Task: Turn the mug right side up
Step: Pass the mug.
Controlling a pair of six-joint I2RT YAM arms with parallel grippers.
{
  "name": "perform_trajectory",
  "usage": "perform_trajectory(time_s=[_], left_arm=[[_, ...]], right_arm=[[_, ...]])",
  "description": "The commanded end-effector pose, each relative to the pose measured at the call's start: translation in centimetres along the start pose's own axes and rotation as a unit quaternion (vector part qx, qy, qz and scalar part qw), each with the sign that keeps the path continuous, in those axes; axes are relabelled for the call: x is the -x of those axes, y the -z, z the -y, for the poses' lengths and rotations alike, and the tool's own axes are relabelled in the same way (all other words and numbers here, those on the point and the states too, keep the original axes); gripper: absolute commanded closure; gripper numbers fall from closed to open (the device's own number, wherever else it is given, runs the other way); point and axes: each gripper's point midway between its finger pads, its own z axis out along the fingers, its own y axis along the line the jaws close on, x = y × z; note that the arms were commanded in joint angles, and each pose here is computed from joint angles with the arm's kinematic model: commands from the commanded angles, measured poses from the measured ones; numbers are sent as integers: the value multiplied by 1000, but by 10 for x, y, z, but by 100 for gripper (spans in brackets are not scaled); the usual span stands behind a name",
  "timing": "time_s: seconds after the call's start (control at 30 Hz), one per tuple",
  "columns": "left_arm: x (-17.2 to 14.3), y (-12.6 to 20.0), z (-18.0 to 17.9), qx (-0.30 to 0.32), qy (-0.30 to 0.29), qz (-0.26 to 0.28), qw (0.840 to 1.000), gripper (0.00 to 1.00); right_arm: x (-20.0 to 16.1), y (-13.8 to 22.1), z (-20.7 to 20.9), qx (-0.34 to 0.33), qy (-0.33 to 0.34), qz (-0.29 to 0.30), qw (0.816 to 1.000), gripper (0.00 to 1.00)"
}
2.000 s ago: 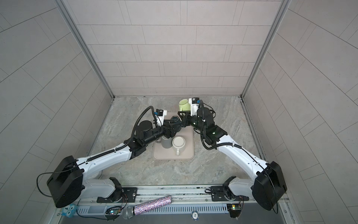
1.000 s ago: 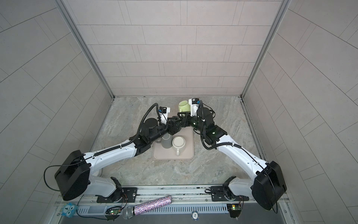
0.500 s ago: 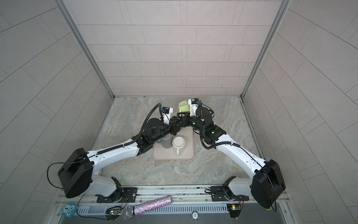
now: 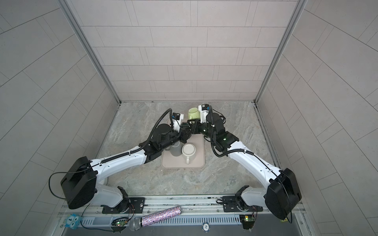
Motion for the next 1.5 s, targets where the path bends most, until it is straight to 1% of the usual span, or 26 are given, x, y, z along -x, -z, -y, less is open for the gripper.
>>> perform_trajectory(time_s=[0.0,0.03,0.07,0.1,0.2,0.33,0.4,0.53,0.7,0.8,0.97,1.03,1.17,1.27,1.37,1.47], left_arm=[[31,14,1,14,-10,27,999,100],[33,16,3,14,-9,27,999,100],[36,19,5,13,-10,27,1000,100],[37,21,6,14,-11,23,1000,100],[39,25,8,16,-22,13,1000,100],[34,25,8,18,-41,-4,999,100],[29,25,7,16,-53,-16,998,100],[28,27,8,16,-77,-36,996,100],[36,32,7,29,-86,-42,995,100],[38,32,7,30,-84,-49,995,100],[40,32,11,15,-87,-59,994,100],[42,33,13,5,-84,-59,995,100],[51,34,14,2,-63,-57,996,100],[60,33,11,2,-36,-53,998,100],[63,29,15,-15,-25,-71,997,100],[59,30,14,-16,-32,-110,993,100]], right_arm=[[31,16,-20,12,35,44,998,100],[30,16,-18,6,36,42,998,100],[29,16,-16,2,38,39,999,97],[29,17,-15,-1,39,37,999,92],[28,19,-11,-6,39,35,999,71],[28,21,-7,-12,37,30,999,52],[28,23,-4,-16,40,25,999,46],[29,33,15,-50,46,3,998,45],[28,52,47,-95,51,-8,994,43],[23,59,56,-107,59,-11,992,42],[7,61,60,-103,76,-32,991,42],[-1,64,64,-107,85,-41,990,40],[-13,70,67,-103,113,-52,987,35],[-19,73,68,-92,122,-38,988,33],[-22,73,63,-67,131,-17,989,32],[-26,71,59,-51,171,-18,984,31]])
